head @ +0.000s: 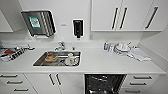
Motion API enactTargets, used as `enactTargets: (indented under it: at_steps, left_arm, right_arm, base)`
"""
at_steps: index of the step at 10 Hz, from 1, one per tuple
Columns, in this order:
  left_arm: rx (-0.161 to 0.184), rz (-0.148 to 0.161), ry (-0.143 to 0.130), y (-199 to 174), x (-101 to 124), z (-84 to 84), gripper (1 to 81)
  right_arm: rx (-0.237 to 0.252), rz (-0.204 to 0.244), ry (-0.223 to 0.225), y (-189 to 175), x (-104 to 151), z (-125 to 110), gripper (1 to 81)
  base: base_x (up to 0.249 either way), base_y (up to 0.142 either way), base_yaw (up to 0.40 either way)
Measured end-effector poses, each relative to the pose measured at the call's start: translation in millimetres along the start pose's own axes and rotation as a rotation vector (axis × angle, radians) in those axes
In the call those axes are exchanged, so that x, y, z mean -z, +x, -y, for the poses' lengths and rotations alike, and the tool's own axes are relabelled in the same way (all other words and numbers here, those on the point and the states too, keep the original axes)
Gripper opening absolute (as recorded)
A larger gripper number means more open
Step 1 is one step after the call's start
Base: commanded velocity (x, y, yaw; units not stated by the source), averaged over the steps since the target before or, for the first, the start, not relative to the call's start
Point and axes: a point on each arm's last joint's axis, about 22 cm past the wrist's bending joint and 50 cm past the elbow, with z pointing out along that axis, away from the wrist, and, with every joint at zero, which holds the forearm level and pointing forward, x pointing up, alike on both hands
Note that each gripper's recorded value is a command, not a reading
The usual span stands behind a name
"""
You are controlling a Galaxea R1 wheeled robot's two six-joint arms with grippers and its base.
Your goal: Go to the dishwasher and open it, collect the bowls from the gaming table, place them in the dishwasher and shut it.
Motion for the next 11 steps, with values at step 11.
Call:
enactTargets:
  at_steps: [11]
  left_arm:
    - [-0.079, 0.223, 0.104, 179, -88, -30.2, 1.0]
  right_arm:
    - [-0.070, 0.144, -0.011, -57, -4, -6, 1.0]
  base:
    - [0.000, 0.000, 0.000]
